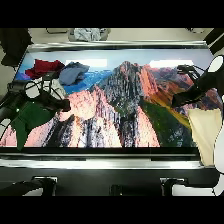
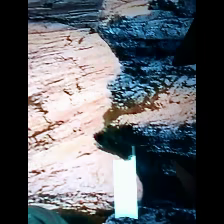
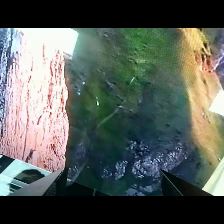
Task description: Fold the shirts.
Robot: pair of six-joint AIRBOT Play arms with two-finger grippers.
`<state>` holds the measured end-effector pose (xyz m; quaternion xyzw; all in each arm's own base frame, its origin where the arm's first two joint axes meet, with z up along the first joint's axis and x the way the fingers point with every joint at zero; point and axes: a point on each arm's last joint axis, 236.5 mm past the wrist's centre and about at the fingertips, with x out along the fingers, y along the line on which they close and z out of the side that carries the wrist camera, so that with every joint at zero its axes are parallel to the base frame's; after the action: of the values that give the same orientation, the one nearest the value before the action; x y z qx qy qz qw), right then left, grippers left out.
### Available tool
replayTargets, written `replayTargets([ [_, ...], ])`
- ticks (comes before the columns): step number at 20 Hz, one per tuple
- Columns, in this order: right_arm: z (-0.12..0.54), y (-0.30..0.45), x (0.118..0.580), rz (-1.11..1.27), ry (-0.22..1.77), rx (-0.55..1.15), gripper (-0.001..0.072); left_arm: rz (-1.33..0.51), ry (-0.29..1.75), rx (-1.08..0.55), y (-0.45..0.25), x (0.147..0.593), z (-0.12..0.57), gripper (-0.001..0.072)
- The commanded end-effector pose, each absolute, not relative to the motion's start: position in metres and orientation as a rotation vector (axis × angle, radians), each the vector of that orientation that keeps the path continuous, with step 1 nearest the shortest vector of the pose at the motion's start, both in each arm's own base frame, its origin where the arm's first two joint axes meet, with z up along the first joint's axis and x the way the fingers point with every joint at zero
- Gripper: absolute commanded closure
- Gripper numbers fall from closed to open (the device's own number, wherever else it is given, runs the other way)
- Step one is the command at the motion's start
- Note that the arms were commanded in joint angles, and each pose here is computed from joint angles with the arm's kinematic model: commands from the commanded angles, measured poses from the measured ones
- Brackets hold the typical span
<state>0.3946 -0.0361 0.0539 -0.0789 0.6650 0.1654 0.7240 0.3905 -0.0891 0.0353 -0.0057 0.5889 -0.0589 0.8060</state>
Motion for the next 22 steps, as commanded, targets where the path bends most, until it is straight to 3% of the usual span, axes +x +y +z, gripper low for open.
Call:
replayTargets([
  [1, 0.054, -0.036, 0.396, 0.364, 1.463, -0.175, 0.0021, -0.147, 1.08, -0.046, -0.1, 0.431, 0.05, -0.0001],
  [5, 0.055, -0.039, 0.415, 0.334, 1.385, -0.189, 0.0021, -0.111, 0.837, -0.079, -0.082, 0.489, 0.085, -0.0013],
  [7, 0.057, -0.041, 0.423, 0.322, 1.355, -0.194, 0.0021, -0.059, 0.82, -0.156, -0.055, 0.525, 0.092, -0.0013],
  [14, 0.061, -0.042, 0.441, 0.24, 1.288, -0.122, 0.0021, -0.088, 0.874, -0.755, -0.021, 0.644, 0.038, -0.0013],
  [17, 0.061, -0.037, 0.442, 0.242, 1.285, -0.091, 0.0021, -0.034, 0.918, -0.797, -0.007, 0.647, -0.008, -0.0013],
  [22, 0.064, -0.023, 0.444, 0.288, 1.266, -0.046, 0.0021, -0.046, 0.911, -0.73, -0.007, 0.656, -0.039, -0.0013],
])
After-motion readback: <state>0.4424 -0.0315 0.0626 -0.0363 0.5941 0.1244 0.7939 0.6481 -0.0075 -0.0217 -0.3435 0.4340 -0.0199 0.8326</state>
